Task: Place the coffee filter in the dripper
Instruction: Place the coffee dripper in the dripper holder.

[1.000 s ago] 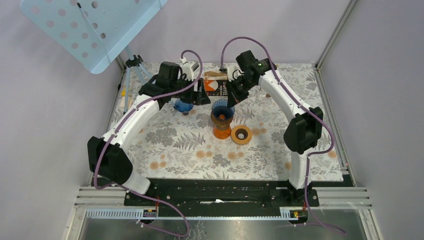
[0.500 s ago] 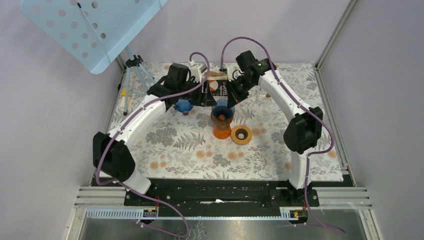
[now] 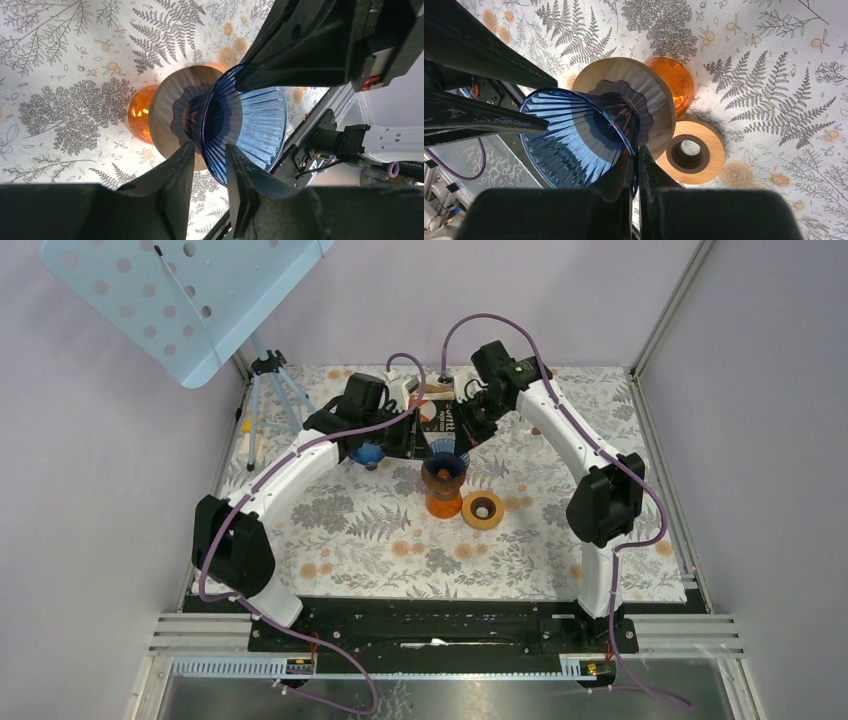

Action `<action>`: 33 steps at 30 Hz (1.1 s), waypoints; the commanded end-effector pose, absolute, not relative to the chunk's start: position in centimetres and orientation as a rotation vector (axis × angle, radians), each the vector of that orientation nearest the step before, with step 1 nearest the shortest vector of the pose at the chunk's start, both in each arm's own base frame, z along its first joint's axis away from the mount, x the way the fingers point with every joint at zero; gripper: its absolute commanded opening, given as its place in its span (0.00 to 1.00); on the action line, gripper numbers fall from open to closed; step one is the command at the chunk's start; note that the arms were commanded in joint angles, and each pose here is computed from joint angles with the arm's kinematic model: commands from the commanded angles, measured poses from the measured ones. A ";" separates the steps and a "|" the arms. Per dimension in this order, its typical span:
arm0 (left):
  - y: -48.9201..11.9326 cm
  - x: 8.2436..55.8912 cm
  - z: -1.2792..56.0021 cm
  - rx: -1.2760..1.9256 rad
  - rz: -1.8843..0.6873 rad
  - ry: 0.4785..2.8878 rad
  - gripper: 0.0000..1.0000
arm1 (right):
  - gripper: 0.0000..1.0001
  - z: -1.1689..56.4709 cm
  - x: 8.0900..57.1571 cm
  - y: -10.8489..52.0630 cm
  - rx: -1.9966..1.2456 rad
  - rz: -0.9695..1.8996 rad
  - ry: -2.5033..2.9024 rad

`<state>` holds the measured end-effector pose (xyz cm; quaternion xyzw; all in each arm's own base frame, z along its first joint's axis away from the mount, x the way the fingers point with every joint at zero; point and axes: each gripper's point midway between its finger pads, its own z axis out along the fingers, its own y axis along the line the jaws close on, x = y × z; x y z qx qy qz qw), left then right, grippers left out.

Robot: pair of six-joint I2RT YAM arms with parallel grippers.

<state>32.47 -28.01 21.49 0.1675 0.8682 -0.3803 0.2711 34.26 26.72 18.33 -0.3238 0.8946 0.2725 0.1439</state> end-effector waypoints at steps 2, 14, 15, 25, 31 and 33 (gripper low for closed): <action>-28.7 32.3 21.1 0.482 -1.058 2.317 0.32 | 0.01 18.2 34.7 27.2 -0.943 0.762 2.578; -28.6 32.2 20.0 0.487 -1.050 2.342 0.18 | 0.00 17.8 34.7 27.3 -0.962 0.740 2.579; -28.6 32.2 20.0 0.487 -1.051 2.343 0.18 | 0.00 17.7 34.7 27.3 -0.963 0.740 2.582; -28.4 31.7 18.5 0.453 -1.054 2.396 0.07 | 0.00 16.7 34.8 27.3 -0.980 0.711 2.604; -28.2 31.5 17.4 0.423 -1.043 2.434 0.00 | 0.00 15.6 34.8 27.2 -0.989 0.698 2.629; -28.1 31.4 16.9 0.414 -1.040 2.449 0.00 | 0.00 15.2 34.7 27.2 -0.991 0.690 2.639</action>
